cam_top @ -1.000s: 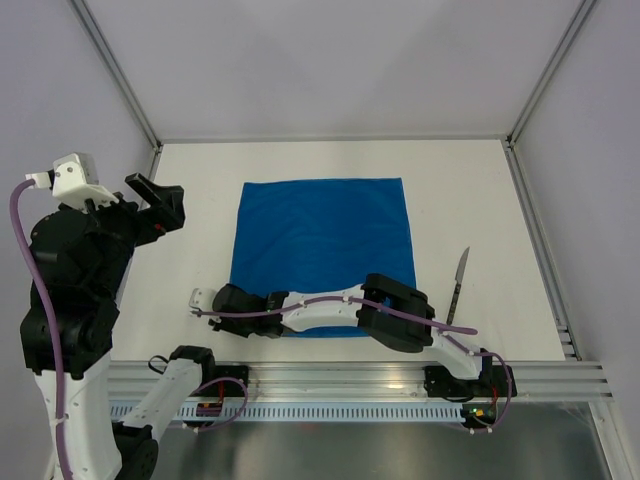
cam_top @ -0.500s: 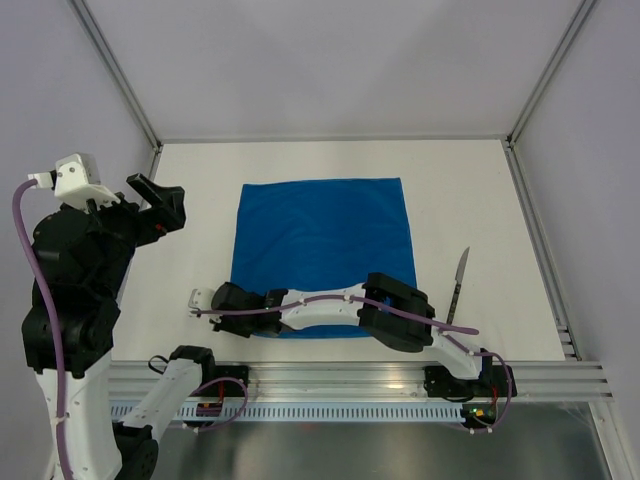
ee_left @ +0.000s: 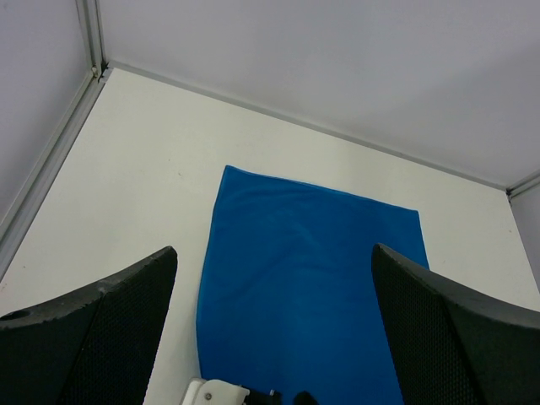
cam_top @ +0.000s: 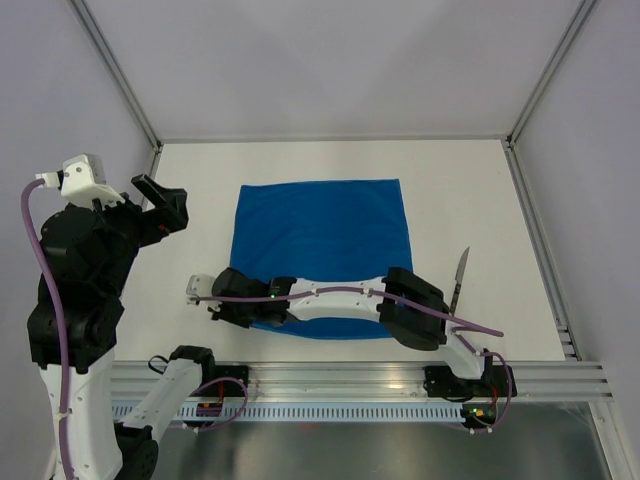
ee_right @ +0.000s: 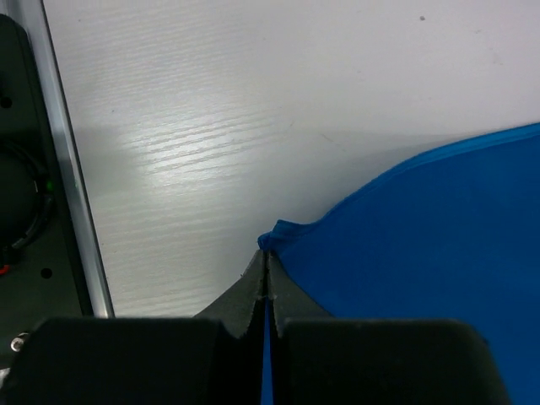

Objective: Fold the napkin, place the utensils inside, and roll it up
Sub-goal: Fold the napkin

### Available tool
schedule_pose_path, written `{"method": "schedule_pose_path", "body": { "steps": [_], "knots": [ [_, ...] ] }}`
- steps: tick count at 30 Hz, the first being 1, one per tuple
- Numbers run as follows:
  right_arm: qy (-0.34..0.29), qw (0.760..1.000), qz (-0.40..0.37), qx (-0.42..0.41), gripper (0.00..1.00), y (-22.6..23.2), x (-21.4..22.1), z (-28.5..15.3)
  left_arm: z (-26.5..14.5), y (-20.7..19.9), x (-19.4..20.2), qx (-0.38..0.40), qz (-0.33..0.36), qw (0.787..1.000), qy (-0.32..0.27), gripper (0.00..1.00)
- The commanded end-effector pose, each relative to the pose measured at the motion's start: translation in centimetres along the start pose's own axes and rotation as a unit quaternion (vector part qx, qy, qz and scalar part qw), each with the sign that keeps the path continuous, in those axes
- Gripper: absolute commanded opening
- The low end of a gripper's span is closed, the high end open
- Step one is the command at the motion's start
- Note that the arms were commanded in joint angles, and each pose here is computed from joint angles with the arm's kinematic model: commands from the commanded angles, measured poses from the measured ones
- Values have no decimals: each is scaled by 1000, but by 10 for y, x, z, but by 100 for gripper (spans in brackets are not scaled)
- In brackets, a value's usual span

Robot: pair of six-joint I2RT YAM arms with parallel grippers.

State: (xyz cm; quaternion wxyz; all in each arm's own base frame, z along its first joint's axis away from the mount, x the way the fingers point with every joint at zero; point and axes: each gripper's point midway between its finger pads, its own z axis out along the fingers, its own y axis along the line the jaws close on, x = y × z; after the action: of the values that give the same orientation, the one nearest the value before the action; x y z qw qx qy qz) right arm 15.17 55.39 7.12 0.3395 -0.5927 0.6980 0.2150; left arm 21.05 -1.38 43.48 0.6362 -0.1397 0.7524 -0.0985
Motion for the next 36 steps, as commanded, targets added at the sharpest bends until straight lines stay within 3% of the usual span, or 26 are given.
{"method": "schedule_pose_path", "body": {
  "steps": [1, 11, 20, 36],
  "knots": [
    [-32, 999, 11, 21, 0, -30, -36, -36, 0, 0, -4, 3, 11, 1000, -13, 100],
    [-31, 995, 62, 74, 1, -124, -17, -73, 8, -2, 5, 15, 16, 1000, -6, 100],
    [-11, 984, 109, 140, 0, -212, 31, -101, 18, -8, 16, 33, 14, 999, 4, 100],
    [23, 960, 165, 223, 1, -306, 105, -119, 30, -14, 28, 51, 12, 998, 22, 100]
  ]
}}
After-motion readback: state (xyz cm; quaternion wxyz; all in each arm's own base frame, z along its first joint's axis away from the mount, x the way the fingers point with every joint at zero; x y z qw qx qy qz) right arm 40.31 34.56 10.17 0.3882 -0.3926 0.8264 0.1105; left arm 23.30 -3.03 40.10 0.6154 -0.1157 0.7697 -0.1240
